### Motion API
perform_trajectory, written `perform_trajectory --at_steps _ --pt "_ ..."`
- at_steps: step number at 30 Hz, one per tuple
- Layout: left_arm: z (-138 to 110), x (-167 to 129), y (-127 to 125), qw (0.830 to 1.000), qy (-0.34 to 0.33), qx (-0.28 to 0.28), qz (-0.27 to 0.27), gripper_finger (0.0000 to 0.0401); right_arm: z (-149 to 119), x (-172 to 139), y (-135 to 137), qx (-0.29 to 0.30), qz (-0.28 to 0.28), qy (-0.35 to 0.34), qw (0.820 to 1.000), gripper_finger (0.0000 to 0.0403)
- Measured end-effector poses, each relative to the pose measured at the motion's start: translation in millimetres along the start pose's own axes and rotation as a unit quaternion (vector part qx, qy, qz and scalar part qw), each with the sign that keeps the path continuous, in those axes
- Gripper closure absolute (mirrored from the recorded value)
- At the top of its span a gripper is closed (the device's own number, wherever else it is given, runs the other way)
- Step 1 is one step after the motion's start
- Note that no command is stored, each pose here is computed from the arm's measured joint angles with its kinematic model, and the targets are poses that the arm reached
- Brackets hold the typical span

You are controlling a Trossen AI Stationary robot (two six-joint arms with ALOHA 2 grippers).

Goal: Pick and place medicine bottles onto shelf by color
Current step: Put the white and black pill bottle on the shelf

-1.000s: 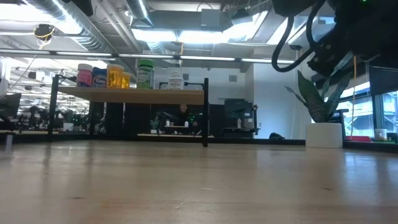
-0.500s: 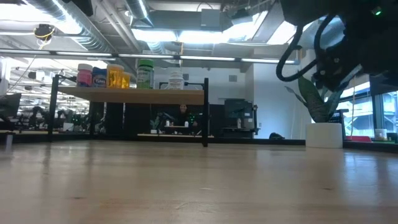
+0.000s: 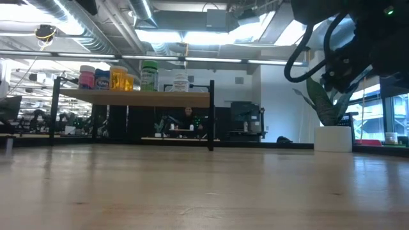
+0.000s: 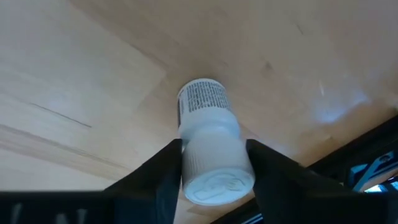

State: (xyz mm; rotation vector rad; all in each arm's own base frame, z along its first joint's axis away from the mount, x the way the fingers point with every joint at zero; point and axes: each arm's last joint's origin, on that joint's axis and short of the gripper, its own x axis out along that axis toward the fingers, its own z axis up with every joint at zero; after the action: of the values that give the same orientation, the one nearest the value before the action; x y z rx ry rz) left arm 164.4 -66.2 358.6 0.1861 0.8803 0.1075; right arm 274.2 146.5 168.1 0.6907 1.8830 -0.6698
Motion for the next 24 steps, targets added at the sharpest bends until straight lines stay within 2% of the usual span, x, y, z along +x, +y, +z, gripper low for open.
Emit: perform_trajectory --at_steps 4,9,12,19,24 --pt "0.0 0.0 0.0 1.000 0.000 0.000 0.000 0.0126 0.0 -0.1 0.0 0.000 0.000 0.000 1.000 0.0248" --pt "0.0 0.0 0.0 1.000 0.000 0.000 0.000 0.0126 0.3 -5.7 3.2 -0.005 0.010 -0.009 1.000 0.0242" --pt "0.0 0.0 0.0 1.000 0.000 0.000 0.000 0.0126 3.3 -18.3 7.7 -0.030 0.029 -0.026 0.999 0.0240" --pt "-0.1 0.0 0.0 1.000 0.000 0.001 0.000 0.0126 20.6 -75.0 13.9 -0.077 0.095 -0.081 0.989 0.0241" --pt "-0.1 0.0 0.0 1.000 0.000 0.000 0.000 0.0126 39.0 -136.5 9.1 -0.122 0.166 -0.156 0.966 0.0241"
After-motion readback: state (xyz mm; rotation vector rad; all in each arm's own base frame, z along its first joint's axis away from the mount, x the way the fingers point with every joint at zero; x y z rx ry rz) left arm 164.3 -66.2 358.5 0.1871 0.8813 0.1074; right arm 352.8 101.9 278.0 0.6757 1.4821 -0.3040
